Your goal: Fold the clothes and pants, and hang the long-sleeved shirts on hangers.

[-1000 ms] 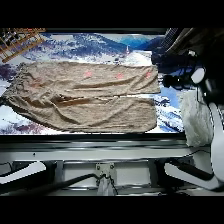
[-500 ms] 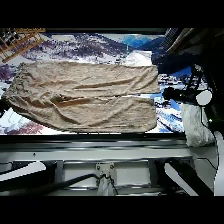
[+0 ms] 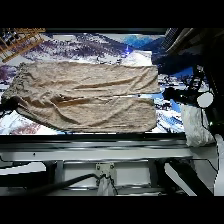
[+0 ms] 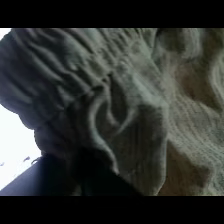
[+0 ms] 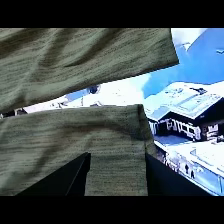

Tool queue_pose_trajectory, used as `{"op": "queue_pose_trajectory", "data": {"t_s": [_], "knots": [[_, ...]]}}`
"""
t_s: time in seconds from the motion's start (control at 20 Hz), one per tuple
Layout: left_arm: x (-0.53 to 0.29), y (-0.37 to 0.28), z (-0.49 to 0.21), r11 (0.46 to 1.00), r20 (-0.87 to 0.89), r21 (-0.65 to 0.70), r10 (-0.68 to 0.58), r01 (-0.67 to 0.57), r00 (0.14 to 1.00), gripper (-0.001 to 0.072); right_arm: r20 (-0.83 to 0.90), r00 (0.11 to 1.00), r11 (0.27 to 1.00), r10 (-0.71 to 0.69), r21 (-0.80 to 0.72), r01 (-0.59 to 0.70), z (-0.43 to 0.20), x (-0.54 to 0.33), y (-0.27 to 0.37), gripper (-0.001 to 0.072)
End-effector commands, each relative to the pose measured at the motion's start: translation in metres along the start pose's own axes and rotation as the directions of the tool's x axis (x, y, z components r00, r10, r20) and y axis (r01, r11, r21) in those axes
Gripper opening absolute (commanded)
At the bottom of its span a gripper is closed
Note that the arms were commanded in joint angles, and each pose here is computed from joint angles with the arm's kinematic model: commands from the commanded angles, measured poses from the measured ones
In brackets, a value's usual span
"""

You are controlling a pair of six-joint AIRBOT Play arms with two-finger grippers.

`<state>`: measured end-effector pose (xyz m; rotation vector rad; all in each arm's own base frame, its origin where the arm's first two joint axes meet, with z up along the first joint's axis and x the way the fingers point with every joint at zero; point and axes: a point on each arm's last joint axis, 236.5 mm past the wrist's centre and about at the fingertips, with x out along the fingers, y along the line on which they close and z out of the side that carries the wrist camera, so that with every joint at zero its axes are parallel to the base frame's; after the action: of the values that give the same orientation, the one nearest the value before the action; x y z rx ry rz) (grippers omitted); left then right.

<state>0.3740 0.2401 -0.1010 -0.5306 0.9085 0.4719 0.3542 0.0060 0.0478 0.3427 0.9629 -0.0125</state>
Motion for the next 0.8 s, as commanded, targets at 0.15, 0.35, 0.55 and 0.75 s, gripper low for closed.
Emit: {"op": "queue_pose_trajectory", "data": {"t_s": [0.15, 0.35, 0.55, 0.75], "knots": [[-0.020, 0.008, -0.004, 0.997, -0.035, 0.072, 0.024, -0.021, 0.999, 0.0011, -0.040, 0.999, 1.000, -0.008, -0.001, 0.008, -0.010, -0.001, -0.002, 0.0401], [-0.060, 0.056, -0.034, 0.982, -0.151, 0.119, 0.161, -0.144, 0.975, 0.0010, -0.207, 0.978, 0.999, -0.029, -0.028, 0.024, -0.070, -0.012, -0.010, 0.0401], [-0.082, 0.065, -0.052, 0.982, -0.141, 0.076, 0.181, -0.172, 0.973, 0.0010, -0.266, 0.963, 0.998, -0.043, 0.038, 0.055, -0.133, -0.023, -0.021, 0.0401], [-0.089, 0.063, -0.062, 0.982, -0.143, 0.075, 0.180, -0.171, 0.973, 0.0011, -0.370, 0.928, 0.996, -0.053, 0.043, 0.074, -0.183, -0.023, -0.030, 0.0402]]}}
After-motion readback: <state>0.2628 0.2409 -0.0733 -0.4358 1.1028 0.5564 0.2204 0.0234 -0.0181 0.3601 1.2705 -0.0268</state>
